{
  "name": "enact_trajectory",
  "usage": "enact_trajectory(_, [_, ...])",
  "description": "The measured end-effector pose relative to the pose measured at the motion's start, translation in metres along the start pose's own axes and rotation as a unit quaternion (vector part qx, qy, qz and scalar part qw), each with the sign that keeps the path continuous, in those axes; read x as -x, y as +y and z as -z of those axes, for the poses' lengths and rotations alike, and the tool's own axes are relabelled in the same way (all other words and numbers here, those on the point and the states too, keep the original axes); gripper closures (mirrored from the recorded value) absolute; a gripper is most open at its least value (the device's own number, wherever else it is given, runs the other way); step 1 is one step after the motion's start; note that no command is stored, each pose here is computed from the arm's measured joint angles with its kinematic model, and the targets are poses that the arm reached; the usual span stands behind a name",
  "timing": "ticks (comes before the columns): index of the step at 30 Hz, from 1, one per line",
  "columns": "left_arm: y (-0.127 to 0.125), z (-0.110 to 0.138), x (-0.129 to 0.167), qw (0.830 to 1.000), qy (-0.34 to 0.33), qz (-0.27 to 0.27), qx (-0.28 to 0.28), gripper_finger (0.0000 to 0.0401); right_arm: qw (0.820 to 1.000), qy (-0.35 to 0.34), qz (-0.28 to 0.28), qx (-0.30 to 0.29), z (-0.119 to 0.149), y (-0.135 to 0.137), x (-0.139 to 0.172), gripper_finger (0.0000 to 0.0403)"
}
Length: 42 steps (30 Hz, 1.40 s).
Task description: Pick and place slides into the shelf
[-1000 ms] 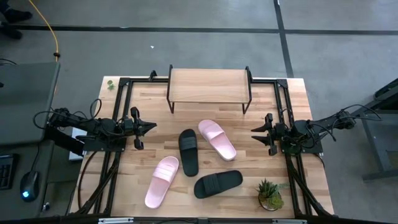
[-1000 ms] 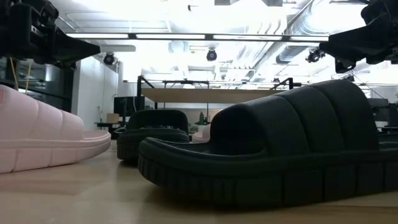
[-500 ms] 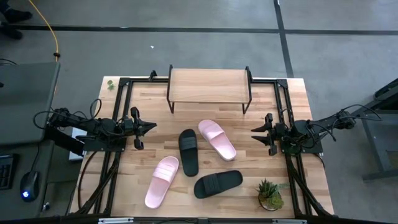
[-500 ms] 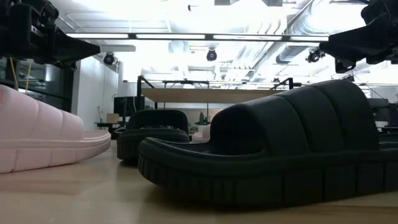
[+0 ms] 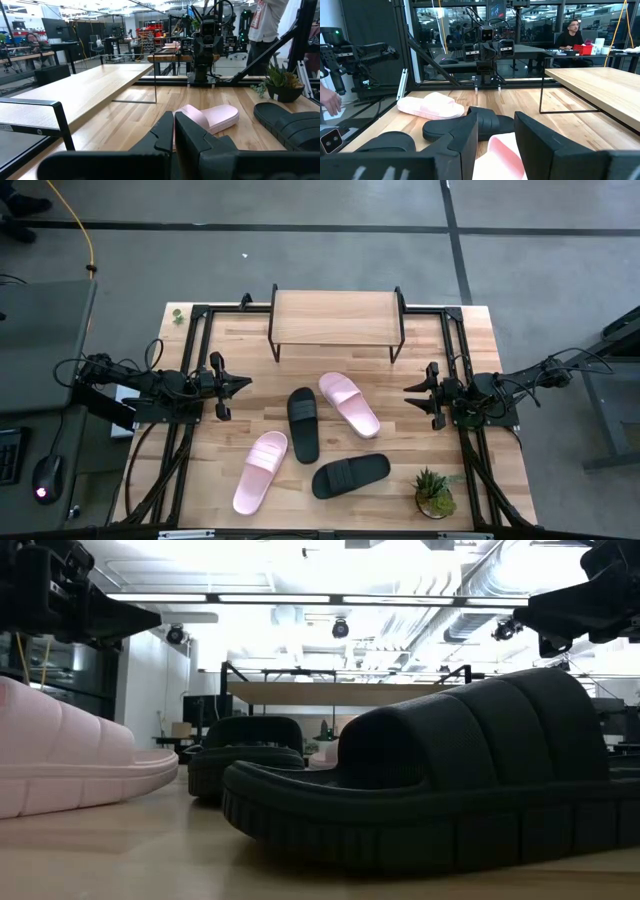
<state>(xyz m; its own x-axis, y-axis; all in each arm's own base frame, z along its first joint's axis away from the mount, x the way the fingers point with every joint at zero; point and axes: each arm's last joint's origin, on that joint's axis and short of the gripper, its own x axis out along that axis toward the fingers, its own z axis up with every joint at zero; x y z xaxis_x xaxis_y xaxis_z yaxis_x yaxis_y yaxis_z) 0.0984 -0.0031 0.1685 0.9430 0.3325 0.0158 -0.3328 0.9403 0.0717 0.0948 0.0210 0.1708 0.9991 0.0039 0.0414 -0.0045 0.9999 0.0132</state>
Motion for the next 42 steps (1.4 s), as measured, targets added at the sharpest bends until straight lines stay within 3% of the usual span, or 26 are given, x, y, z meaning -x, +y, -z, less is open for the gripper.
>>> enact_trajectory(42, [0.0005,0.0001,0.0,1.0,0.001,-0.008,-0.022,0.0396,1.0,0.0,0.0,0.0,-0.0001,0.0,0.0,0.0284])
